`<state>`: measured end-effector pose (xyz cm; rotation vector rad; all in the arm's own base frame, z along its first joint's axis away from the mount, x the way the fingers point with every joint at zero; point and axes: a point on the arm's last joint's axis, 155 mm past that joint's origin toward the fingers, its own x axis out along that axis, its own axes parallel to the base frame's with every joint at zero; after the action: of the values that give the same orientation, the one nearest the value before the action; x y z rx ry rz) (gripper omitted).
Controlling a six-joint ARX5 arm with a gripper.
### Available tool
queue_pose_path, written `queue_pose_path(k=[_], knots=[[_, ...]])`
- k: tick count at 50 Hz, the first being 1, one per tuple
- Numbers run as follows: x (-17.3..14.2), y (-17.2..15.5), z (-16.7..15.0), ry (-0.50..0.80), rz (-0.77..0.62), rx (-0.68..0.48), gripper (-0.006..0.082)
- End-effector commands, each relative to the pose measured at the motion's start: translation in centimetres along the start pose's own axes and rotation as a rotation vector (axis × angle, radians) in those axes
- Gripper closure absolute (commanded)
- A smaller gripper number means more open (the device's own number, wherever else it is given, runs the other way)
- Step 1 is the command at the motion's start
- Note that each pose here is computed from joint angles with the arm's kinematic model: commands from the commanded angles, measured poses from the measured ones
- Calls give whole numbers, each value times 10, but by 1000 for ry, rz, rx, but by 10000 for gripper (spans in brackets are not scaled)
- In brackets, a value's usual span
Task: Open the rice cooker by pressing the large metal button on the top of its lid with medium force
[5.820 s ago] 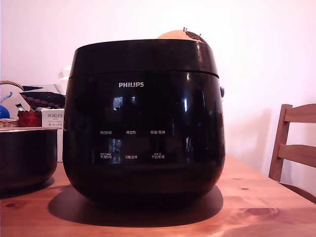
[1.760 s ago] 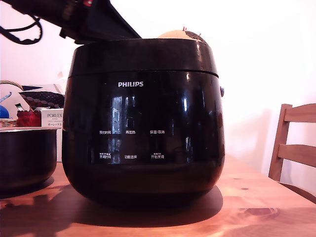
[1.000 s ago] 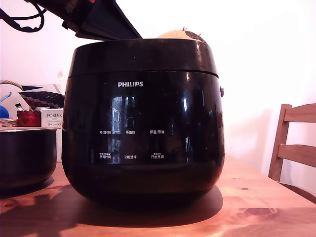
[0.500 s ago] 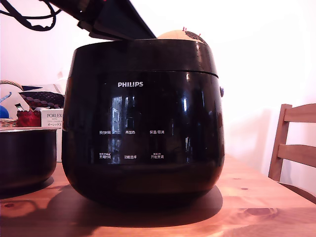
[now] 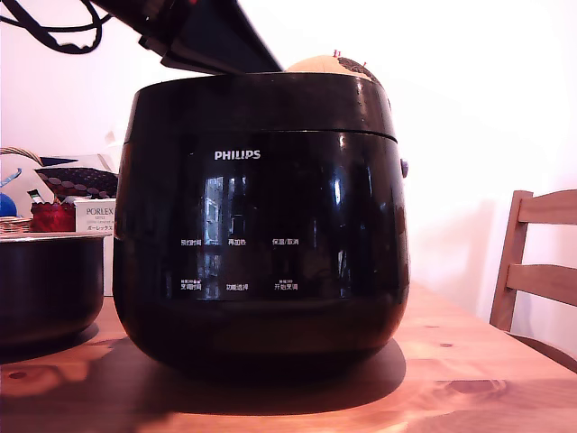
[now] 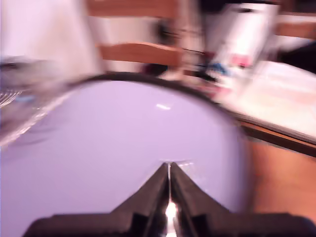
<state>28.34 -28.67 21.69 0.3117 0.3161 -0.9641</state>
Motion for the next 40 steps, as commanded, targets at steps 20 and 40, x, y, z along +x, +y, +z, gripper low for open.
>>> queue_pose_path(k=[20,40], knots=[[14,-16,-41,83,-96,-101,791],[2,-10,6,-88,-68,-112,791]])
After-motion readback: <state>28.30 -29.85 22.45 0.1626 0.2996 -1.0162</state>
